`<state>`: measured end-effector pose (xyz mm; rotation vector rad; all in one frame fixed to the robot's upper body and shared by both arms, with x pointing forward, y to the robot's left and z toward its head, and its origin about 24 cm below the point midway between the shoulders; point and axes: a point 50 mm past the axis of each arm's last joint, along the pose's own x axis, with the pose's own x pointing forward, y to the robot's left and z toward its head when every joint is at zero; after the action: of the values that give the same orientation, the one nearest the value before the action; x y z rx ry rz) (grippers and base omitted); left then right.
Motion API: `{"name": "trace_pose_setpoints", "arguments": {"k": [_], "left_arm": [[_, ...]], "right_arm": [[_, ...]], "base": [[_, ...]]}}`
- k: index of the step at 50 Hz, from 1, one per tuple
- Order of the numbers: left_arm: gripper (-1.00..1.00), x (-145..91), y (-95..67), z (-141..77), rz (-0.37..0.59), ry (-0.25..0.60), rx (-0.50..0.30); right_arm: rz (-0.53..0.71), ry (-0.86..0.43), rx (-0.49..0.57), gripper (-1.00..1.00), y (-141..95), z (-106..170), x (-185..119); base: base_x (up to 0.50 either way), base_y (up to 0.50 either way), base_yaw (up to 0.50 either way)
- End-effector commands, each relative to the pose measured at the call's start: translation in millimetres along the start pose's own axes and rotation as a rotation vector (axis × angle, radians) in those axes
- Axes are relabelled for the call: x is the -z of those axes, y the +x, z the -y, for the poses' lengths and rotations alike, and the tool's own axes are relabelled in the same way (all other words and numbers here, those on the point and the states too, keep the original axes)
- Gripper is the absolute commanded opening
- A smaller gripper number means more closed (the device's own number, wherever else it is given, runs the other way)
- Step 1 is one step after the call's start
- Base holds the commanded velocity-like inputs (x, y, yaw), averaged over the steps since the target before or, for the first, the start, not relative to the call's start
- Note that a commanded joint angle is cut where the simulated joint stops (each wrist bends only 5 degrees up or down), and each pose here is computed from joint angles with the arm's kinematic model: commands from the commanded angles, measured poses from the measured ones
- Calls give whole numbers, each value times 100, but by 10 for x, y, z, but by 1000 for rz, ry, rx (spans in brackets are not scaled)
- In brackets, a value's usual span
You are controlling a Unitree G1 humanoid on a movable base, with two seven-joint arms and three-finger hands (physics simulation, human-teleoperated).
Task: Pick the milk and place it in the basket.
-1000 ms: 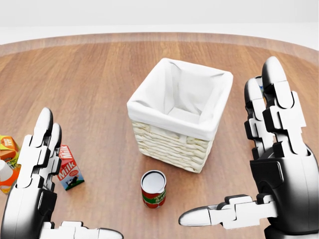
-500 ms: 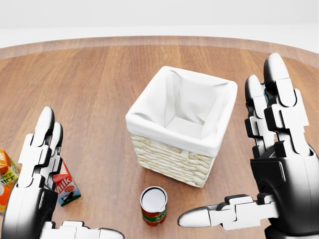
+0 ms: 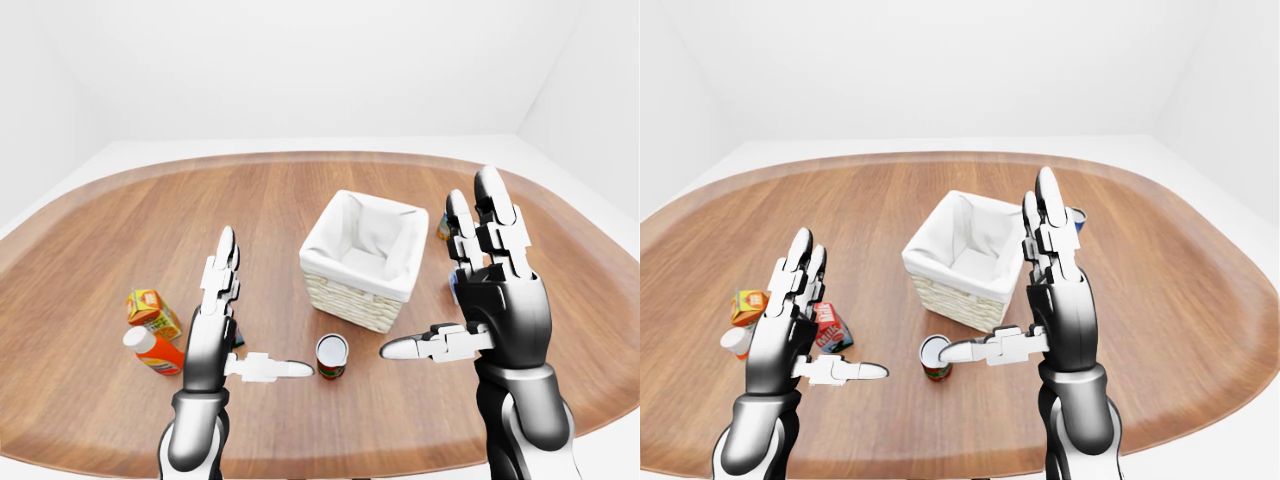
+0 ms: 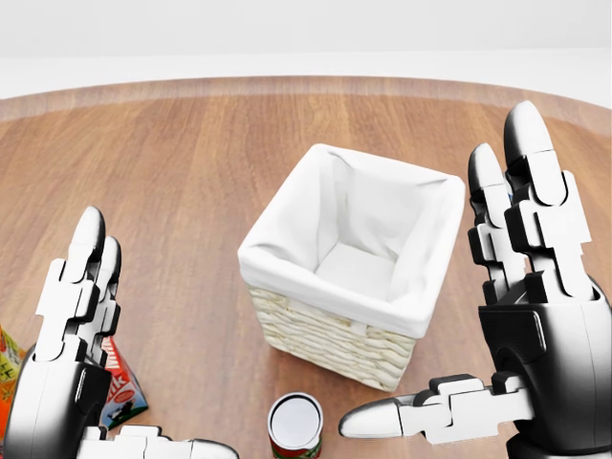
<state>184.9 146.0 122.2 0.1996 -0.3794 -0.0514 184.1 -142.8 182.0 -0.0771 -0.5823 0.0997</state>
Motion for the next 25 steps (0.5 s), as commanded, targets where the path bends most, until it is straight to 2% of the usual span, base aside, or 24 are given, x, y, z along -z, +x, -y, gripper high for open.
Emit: {"name": "trace_pose_setpoints", "arguments": {"k": [1, 20, 23, 25], "left_arm": [[100, 4, -1, -3, -2, -2, -1], [100, -73, 10, -11, 32, -1, -5], [100, -42, 0, 9, 18, -5, 22], [100, -51, 10, 0, 23, 0, 5]], "right_arm": [[3, -1, 0, 100, 0, -1, -8], [16, -2, -1, 100, -2, 4, -39], [24, -1, -5, 100, -5, 0, -58], [21, 0, -5, 100, -3, -2, -49]], "base": [[14, 0, 0], [14, 0, 0], [14, 0, 0], [15, 0, 0]]}}
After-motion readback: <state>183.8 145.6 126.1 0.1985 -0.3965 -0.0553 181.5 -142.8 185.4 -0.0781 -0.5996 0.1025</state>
